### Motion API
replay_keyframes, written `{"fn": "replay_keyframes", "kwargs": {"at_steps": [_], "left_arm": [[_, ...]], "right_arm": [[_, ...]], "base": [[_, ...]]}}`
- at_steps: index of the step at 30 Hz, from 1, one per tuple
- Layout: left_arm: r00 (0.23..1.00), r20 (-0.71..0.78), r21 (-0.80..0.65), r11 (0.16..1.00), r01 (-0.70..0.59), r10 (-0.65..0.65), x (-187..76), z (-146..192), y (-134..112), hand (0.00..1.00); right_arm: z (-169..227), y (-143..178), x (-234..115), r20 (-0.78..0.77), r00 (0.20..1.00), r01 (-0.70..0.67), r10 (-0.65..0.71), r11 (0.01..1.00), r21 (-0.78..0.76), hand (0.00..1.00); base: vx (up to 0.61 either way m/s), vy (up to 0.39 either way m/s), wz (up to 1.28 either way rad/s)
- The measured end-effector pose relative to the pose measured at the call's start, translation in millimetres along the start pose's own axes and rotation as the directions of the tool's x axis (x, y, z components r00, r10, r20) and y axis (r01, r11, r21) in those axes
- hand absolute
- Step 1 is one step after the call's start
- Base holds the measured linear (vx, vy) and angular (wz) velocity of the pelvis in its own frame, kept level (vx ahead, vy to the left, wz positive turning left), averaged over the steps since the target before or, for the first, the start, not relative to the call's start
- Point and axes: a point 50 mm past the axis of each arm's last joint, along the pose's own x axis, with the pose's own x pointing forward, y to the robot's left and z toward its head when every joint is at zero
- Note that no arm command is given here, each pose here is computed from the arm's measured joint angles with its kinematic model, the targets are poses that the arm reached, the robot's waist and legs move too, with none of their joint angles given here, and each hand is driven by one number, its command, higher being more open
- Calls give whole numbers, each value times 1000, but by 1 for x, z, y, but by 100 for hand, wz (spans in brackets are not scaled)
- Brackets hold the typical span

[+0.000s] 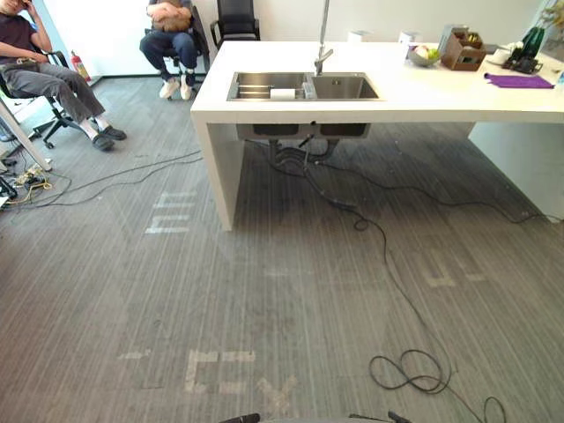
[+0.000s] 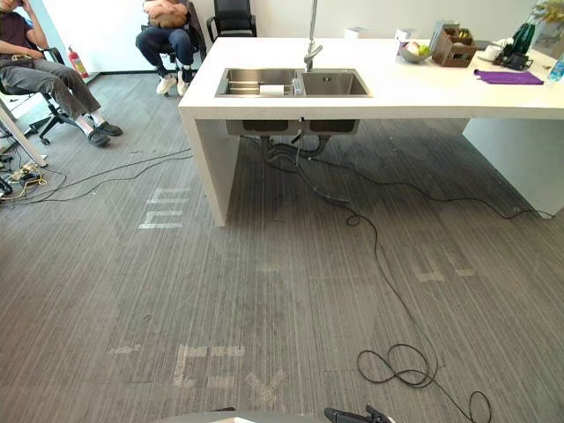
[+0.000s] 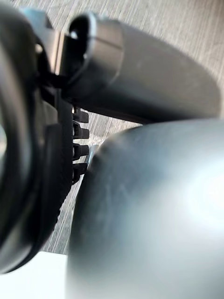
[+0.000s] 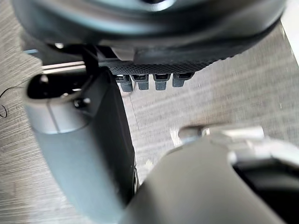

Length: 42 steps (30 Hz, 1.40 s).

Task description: Walk over to the sink, pick up the cup, carry it to the dishwasher, place the cup inside the dishwasher, then close the dishwasher door

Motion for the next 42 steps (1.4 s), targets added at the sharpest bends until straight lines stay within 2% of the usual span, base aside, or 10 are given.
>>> {"fn": "replay_keyframes", "kwargs": {"at_steps": [6, 15, 26, 31, 35, 42], "left_arm": [[991, 129, 43, 999, -32, 26, 0, 7, 0, 100], [969, 241, 25, 998, -66, 58, -2, 7, 1, 100], [968, 225, -41, 994, -106, 112, -3, 1, 10, 100], [977, 174, -84, 990, -113, 127, -3, -6, 13, 100], [979, 157, -123, 986, -110, 129, -2, -9, 14, 100], [983, 126, -179, 978, -108, 131, -2, -14, 16, 100]], "right_arm": [[3, 1, -1, 42, 999, 7, -7, 1000, -21, 100], [2, 2, -4, 120, 988, -92, 93, 996, -20, 100], [-2, 6, -5, 146, 971, -196, 187, 979, 53, 100], [-7, 7, -6, 162, 966, -231, 202, 956, 183, 100], [-6, 8, -7, 195, 960, -239, 202, 951, 196, 100], [-13, 9, -6, 152, 956, -286, 252, 917, 278, 100]], "base": [[-3, -2, 2], [-49, -7, 1], [-32, -5, 2], [-53, -9, 2], [-58, -14, 0], [-29, -8, 0]]}}
